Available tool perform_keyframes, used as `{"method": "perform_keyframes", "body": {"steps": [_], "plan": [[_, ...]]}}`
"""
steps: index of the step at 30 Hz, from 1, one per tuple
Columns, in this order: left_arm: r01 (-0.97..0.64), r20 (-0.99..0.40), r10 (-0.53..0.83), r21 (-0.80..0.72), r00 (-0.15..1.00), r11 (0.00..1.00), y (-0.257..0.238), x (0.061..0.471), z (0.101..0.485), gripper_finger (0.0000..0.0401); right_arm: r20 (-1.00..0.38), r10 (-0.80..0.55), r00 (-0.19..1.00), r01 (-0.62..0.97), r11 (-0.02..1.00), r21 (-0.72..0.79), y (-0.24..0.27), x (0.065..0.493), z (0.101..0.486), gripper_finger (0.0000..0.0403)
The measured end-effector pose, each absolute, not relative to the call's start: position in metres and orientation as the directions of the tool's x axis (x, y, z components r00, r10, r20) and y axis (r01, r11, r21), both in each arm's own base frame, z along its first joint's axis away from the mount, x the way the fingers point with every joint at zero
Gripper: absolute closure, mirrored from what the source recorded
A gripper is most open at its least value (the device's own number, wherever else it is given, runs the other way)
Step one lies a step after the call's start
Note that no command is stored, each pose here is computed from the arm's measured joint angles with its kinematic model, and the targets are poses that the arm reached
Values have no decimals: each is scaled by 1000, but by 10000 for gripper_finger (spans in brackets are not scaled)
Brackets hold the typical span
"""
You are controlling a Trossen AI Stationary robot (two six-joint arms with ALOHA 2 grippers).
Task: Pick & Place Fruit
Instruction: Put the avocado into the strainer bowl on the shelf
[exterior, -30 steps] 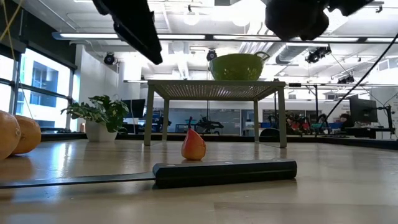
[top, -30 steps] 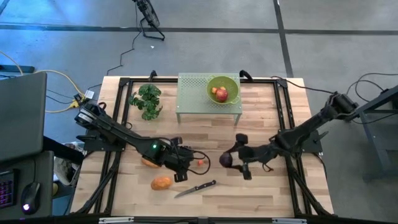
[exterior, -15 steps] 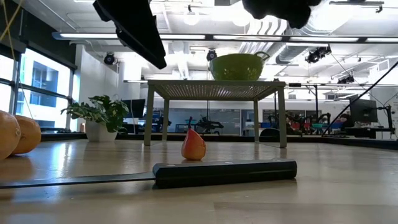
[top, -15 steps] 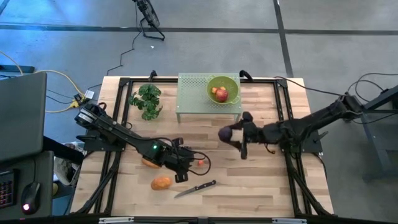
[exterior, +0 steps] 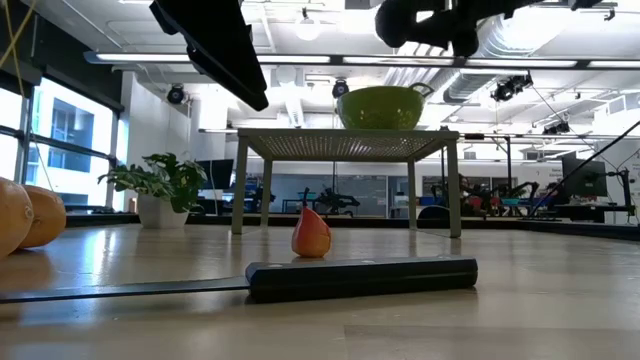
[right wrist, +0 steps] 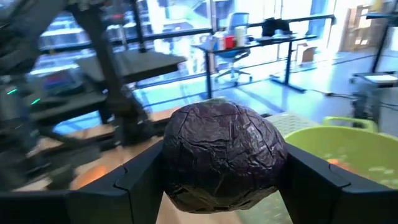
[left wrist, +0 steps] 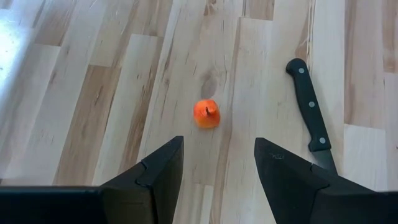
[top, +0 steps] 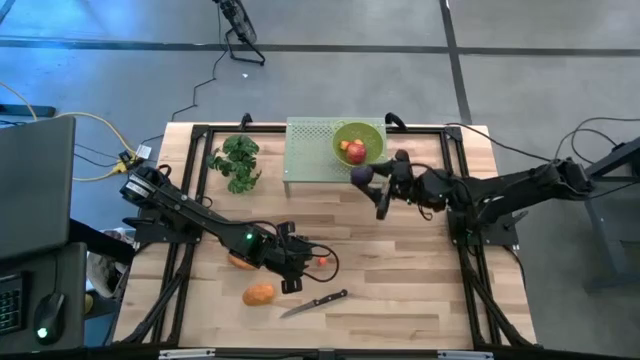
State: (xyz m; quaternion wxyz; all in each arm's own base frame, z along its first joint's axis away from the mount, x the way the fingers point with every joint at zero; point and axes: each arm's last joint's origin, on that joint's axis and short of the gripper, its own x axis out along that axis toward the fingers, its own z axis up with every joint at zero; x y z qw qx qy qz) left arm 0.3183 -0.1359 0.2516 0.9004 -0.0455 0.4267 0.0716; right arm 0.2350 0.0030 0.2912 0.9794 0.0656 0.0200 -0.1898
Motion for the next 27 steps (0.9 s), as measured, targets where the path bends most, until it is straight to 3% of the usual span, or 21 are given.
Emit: {"method": "perform_keyframes", "body": {"steps": [15, 27], "plan": [[-167, -775, 89, -22, 626, 986, -136, 318, 252, 210, -94, -576, 812, 583, 805, 109, -52, 229, 288, 149], [-167, -775, 89, -22, 626, 986, -136, 318, 252, 210, -208, -635, 744, 663, 741, 109, -70, 222, 276, 148]]}}
